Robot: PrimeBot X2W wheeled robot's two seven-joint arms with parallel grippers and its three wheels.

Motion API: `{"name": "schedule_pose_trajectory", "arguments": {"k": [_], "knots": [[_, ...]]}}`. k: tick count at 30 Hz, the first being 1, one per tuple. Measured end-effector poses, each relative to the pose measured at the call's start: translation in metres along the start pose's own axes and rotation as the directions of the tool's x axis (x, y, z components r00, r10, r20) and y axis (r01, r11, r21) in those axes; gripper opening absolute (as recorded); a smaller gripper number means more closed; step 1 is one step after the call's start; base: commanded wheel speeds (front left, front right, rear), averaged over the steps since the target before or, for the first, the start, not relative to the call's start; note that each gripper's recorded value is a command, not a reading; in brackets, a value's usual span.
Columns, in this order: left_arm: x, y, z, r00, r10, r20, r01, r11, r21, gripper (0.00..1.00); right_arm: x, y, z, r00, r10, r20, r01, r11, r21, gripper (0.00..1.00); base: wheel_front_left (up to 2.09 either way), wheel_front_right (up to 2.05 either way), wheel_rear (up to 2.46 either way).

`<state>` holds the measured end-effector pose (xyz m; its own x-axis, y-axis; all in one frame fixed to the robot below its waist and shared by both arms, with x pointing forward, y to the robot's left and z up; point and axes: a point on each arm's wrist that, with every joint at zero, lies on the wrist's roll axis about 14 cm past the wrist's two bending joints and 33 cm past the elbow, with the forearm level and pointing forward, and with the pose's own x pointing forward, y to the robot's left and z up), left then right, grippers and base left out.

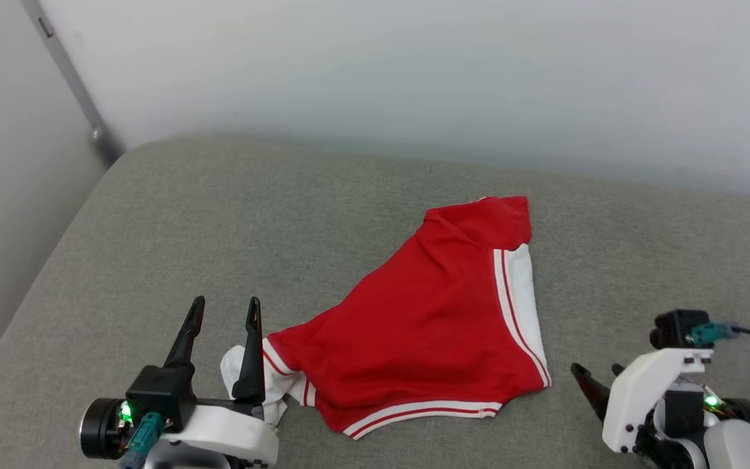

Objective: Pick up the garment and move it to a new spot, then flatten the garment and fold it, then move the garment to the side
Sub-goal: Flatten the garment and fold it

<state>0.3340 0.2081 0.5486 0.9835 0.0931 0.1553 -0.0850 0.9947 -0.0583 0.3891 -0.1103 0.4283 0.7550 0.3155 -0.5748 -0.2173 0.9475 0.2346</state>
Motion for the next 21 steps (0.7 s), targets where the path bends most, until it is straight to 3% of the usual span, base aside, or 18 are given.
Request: {"name": "schedule_pose_trajectory", "arguments": {"k": [5, 15, 16, 17, 18, 21], "knots": [[0.0, 0.003, -0.003, 1.0, 0.021, -0.001, -0.021, 1.0, -0.004, 1.0, 0.03, 0.023, -0.01, 0.98, 0.071, -0.187, -0.081, 0.996, -0.047, 1.0, 0.0, 0.0, 0.0], [0.003, 0.015, -0.019, 0.996, 0.073, -0.045, -0.073, 0.997, -0.004, 1.0, 0.062, 0.025, -0.04, 0.905, 0.074, -0.418, -0.108, 0.992, -0.058, 1.0, 0.0, 0.0, 0.0], [0.003, 0.015, -0.021, 0.996, 0.076, -0.05, -0.076, 0.997, -0.007, 1.0, 0.063, 0.026, -0.041, 0.902, 0.078, -0.425, -0.112, 0.992, -0.056, 0.12, 0.0, 0.0, 0.0], [0.003, 0.015, -0.023, 0.996, 0.077, -0.054, -0.078, 0.997, -0.009, 1.0, 0.063, 0.028, -0.041, 0.901, 0.087, -0.425, -0.118, 0.992, -0.046, 0.12, 0.0, 0.0, 0.0], [0.004, 0.014, -0.023, 0.996, 0.076, -0.056, -0.077, 0.997, -0.01, 1.0, 0.063, 0.029, -0.041, 0.901, 0.09, -0.425, -0.123, 0.991, -0.05, 0.0, 0.0, 0.0, 0.0], [0.006, 0.012, -0.025, 0.996, 0.068, -0.056, -0.069, 0.998, -0.011, 1.0, 0.061, 0.038, -0.039, 0.904, 0.113, -0.412, -0.151, 0.987, -0.062, 0.0, 0.0, 0.0, 0.0]]}}
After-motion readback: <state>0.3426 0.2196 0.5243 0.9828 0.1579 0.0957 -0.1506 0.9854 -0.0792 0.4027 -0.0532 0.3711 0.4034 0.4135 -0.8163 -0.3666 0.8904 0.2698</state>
